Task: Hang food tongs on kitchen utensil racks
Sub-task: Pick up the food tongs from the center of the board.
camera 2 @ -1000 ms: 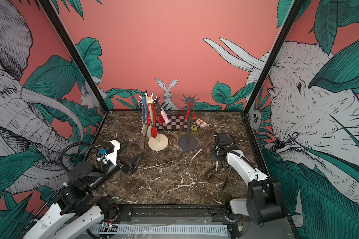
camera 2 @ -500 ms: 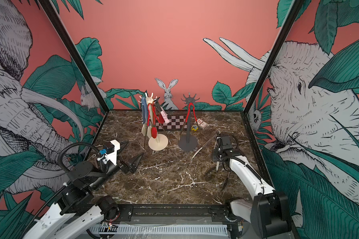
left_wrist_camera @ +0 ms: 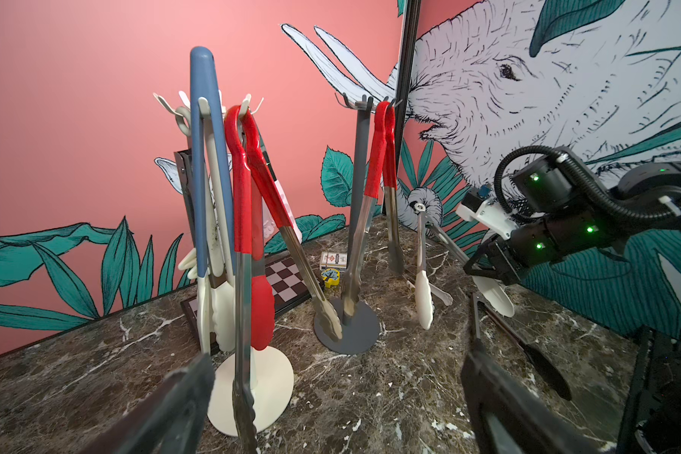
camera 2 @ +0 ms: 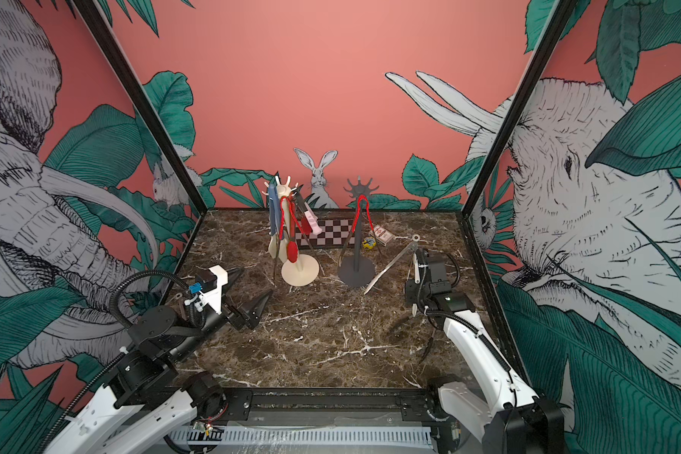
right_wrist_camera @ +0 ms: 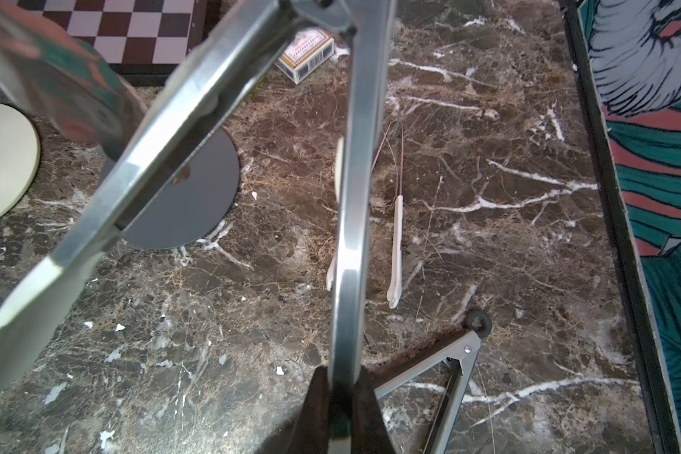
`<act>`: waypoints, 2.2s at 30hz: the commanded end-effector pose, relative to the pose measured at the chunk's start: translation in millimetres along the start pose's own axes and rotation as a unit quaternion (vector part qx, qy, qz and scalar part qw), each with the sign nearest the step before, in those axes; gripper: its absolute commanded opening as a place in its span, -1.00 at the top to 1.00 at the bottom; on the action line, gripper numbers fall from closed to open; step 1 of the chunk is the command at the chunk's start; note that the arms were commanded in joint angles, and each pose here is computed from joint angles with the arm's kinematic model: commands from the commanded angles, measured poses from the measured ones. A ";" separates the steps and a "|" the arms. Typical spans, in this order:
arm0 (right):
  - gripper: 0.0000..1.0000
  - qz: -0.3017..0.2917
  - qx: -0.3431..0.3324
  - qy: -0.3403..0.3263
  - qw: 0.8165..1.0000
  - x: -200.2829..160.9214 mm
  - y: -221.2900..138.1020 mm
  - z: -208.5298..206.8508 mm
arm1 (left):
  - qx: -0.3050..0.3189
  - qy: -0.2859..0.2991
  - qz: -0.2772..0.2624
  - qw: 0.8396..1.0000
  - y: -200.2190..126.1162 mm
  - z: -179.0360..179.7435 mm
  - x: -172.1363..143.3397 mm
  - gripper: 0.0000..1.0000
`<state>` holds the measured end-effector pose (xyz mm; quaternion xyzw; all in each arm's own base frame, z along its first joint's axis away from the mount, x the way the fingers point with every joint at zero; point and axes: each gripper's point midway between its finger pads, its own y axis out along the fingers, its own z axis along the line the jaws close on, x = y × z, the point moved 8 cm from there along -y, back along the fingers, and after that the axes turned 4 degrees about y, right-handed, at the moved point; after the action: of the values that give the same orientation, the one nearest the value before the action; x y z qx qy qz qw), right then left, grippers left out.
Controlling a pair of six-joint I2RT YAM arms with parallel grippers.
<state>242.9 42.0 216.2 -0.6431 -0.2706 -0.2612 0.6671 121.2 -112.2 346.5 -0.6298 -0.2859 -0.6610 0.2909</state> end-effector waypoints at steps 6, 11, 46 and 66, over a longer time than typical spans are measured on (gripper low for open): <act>1.00 -0.090 0.021 -0.019 0.996 15.5 -19.0 1.4 | -0.003 0.000 -0.007 1.000 0.5 -0.5 0.6 -0.99; 1.00 -0.116 0.031 -0.028 0.992 19.3 -25.9 2.8 | -0.003 0.000 -0.009 1.000 0.1 -0.6 1.3 -0.99; 1.00 -0.227 0.118 -0.108 0.961 29.1 -53.6 18.9 | -0.011 -0.001 -0.011 1.000 3.7 -2.2 1.6 -0.99; 1.00 -0.265 0.154 -0.148 0.940 31.4 -71.5 25.5 | -0.019 0.004 -0.009 1.000 0.9 -3.7 2.1 -0.99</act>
<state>215.8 61.2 271.1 -0.5051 -0.5174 -0.2689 0.6363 121.9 -116.2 343.7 -0.6359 -0.2741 -0.6625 0.2855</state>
